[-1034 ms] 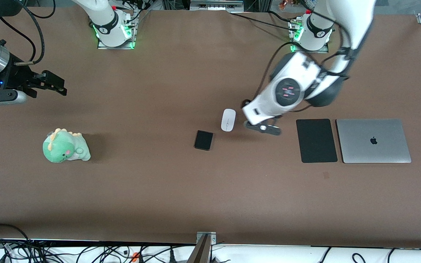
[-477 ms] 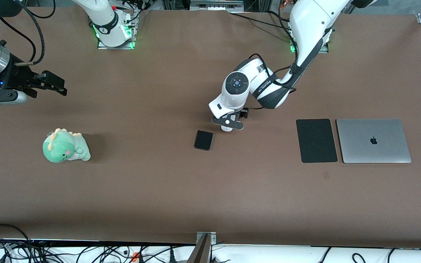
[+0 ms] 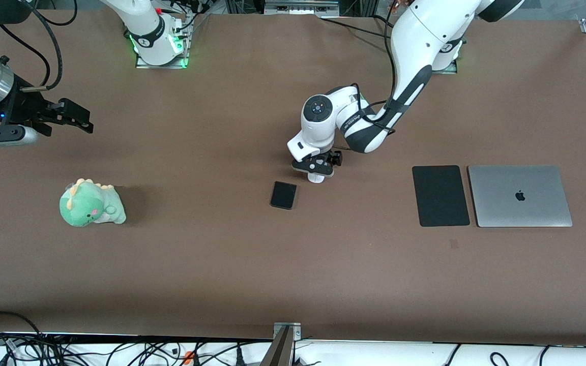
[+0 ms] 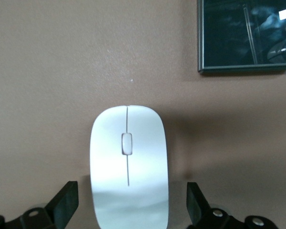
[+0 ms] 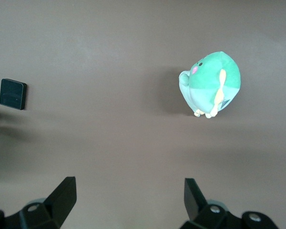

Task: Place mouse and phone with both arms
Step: 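Lower the left gripper and grasp the white mouse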

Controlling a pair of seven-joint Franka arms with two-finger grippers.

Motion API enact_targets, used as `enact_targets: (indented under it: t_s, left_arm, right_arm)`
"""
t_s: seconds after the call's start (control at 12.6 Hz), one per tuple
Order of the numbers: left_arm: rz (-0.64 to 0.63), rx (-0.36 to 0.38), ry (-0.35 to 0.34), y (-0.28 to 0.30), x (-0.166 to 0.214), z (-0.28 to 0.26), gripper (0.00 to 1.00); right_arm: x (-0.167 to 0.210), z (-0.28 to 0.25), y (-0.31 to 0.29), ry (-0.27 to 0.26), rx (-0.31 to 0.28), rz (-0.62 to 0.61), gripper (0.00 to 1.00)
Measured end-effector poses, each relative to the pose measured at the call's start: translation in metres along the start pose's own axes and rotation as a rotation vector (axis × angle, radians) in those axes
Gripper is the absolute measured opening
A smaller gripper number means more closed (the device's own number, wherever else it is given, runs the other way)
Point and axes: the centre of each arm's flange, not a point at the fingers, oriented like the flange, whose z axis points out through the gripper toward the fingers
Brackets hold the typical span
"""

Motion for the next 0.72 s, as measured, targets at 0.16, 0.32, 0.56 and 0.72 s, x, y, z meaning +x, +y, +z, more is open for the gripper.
enact_targets:
  t_s: [0.16,0.32,0.56,0.72]
  left_arm:
    - [-0.005,-0.006,0.009,0.001,0.001,-0.001,0.92]
    - [-0.007,-0.008,0.013,0.001,0.003,-0.003,0.67]
    - [-0.037,0.003,0.02,-0.016,0.017,-0.013,0.63]
    - [-0.079,0.064,-0.006,-0.049,0.035,-0.043,0.63]
  right_arm:
    - [0.0,0.0,0.0,-0.002,0.0,0.0,1.0]
    - [0.0,0.001,0.0,-0.003,0.0,0.0,1.0]
    - [0.0,0.001,0.0,-0.003,-0.002,0.0,1.0]
    - [0.0,0.002,0.0,-0.006,-0.002,0.0,1.0]
